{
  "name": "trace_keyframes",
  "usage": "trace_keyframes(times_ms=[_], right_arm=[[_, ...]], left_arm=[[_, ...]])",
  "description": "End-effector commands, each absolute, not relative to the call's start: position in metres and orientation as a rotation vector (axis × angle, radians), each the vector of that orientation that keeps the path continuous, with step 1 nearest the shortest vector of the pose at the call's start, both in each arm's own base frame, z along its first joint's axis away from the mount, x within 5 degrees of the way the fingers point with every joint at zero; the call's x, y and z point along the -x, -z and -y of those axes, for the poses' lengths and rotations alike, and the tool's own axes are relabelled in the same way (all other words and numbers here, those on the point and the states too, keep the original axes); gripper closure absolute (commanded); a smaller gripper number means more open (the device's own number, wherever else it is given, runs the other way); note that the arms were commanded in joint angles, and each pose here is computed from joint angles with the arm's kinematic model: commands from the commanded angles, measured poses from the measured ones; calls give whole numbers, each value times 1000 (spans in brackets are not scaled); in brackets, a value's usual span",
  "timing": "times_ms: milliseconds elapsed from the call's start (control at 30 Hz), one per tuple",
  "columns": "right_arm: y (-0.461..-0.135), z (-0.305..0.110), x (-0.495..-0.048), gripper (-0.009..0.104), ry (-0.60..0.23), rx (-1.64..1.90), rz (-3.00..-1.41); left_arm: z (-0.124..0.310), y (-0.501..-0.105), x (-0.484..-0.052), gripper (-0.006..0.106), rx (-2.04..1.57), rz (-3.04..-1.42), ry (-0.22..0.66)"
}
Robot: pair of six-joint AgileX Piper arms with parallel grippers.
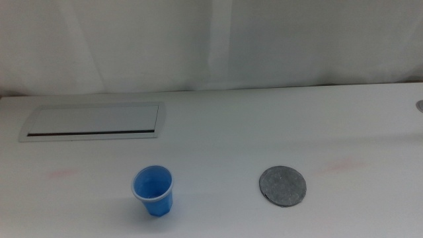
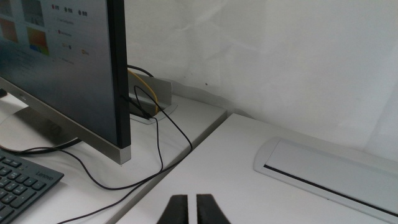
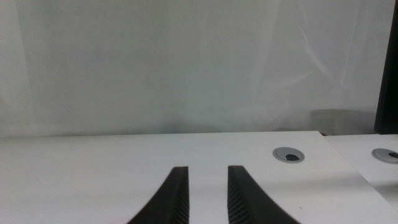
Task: Place an empty cup on a cup mat.
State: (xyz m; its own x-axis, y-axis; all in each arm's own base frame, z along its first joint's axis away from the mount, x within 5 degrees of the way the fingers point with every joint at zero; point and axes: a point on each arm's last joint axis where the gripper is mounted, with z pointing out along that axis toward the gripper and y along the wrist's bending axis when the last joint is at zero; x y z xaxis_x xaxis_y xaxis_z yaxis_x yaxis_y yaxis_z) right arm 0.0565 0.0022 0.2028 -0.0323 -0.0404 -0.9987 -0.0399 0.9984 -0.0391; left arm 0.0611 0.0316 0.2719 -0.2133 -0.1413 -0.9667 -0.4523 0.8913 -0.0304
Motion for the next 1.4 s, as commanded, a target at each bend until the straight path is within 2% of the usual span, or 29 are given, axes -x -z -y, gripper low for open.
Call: trace_keyframes(times_ms=[0,67,133,200,233,600,933,1167,1367], right_arm=[[-191,-2,-56,71,5,72,-1610],[-191,-2,-56,71,5,72,-1610],[-191,-2,-56,71,5,72,-1610],[-191,-2,-56,71,5,72,-1610],[-191,-2,-56,71,5,72,-1610],[-191,-2,-56,71,5,72,-1610],[-191,-2,-56,71,5,72,-1610],[-191,-2,-56,71,5,72,-1610],[-191,-2,-56,71,5,72,-1610]], left_arm=[[-31,-274,-62,103,442,-1772,-284],[-31,-275,-63,85,432,-1755,-287],[-31,-275,-63,58,435,-1753,-284],[-31,-275,-63,19,465,-1748,-258],[-30,-274,-63,8,496,-1742,-231],[-27,-272,-64,9,457,-1779,-194],[-10,-271,-68,9,204,-1833,-28],[4,-270,-69,9,34,-1851,119],[11,-266,-66,9,-64,-1904,188]])
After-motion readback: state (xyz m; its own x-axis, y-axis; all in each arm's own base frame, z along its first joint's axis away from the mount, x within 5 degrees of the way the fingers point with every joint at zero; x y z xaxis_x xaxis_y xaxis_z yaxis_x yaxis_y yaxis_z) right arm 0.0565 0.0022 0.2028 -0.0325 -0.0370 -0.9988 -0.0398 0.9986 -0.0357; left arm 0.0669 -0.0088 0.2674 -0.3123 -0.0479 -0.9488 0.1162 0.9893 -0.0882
